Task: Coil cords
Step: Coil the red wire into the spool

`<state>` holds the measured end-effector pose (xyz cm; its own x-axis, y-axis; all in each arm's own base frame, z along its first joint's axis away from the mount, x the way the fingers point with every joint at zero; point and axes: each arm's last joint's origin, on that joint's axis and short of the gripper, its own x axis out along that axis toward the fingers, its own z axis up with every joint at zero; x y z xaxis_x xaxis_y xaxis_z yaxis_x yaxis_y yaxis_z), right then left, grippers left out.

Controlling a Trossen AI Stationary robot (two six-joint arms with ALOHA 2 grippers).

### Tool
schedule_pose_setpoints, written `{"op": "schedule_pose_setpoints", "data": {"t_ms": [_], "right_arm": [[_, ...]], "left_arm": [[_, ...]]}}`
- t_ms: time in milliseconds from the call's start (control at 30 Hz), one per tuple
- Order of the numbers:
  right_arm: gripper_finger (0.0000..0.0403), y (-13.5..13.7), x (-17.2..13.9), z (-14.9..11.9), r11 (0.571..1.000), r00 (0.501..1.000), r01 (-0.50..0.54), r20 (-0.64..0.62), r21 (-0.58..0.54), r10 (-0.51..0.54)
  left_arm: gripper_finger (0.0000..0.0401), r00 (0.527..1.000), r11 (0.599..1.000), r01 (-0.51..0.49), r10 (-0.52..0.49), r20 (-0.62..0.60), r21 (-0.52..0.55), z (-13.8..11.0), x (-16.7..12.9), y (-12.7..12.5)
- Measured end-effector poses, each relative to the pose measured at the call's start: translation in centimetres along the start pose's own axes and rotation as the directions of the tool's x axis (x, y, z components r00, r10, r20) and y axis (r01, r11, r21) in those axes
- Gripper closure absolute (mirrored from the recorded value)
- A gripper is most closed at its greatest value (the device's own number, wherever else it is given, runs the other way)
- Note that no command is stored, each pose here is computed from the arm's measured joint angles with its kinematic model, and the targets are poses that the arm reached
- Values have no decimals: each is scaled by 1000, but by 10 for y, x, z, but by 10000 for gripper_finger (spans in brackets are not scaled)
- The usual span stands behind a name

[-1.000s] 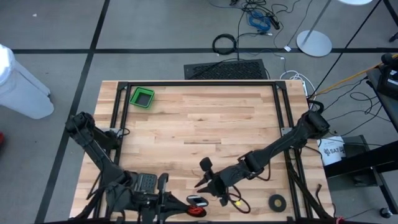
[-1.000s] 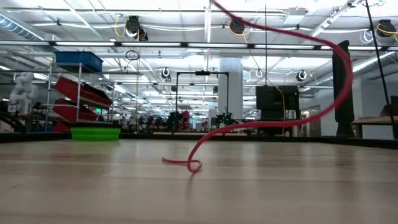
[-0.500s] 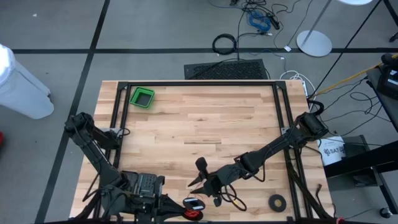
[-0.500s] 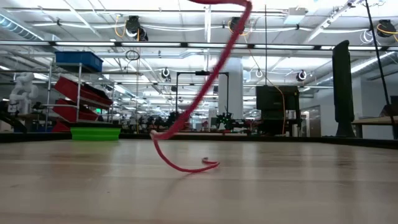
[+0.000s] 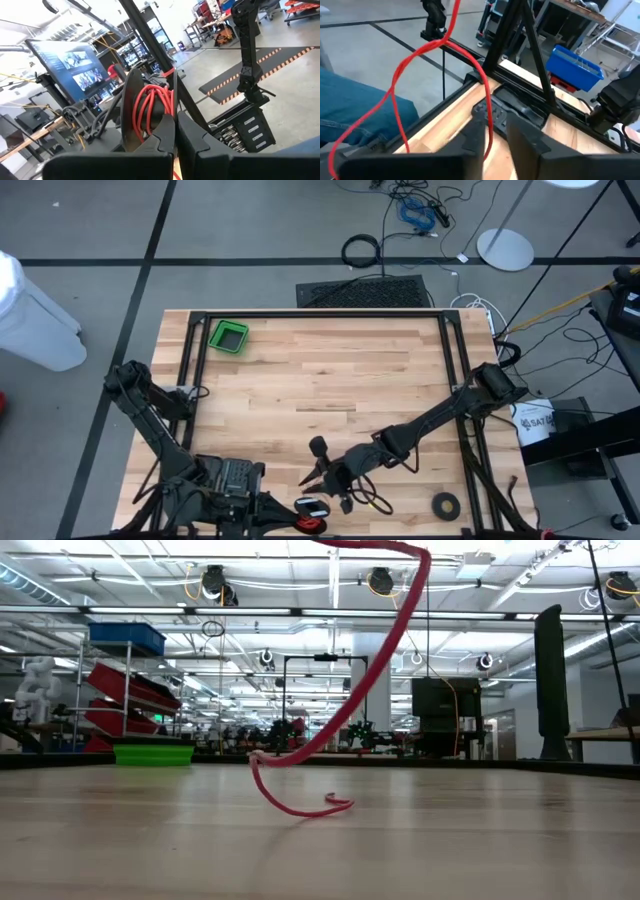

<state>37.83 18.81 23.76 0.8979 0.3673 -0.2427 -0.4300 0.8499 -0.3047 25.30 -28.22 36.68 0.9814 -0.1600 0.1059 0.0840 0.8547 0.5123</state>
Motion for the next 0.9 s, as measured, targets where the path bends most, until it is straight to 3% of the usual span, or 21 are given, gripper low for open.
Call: {"op": "schedule_pose_setpoints", "data": {"t_ms": [133, 467, 667, 900], "right_arm": [[394, 0, -1, -1, 1000, 1000, -5, -20, -1, 5], [402, -7, -4, -26, 998, 968, -19, -249, 53, 32], [402, -18, -17, -41, 992, 893, -7, -445, 125, 62], [403, -24, -43, -41, 983, 791, 71, -610, 172, 49]], "left_arm": [[397, 1000, 1000, -24, 24, -17, 3, 0, 0, 1], [397, 980, 985, -172, 174, -94, 30, 2, -4, 4], [397, 950, 962, -271, 271, -157, 19, 14, -20, 7], [397, 908, 933, -360, 349, -233, -2, 27, -43, 5]]}}
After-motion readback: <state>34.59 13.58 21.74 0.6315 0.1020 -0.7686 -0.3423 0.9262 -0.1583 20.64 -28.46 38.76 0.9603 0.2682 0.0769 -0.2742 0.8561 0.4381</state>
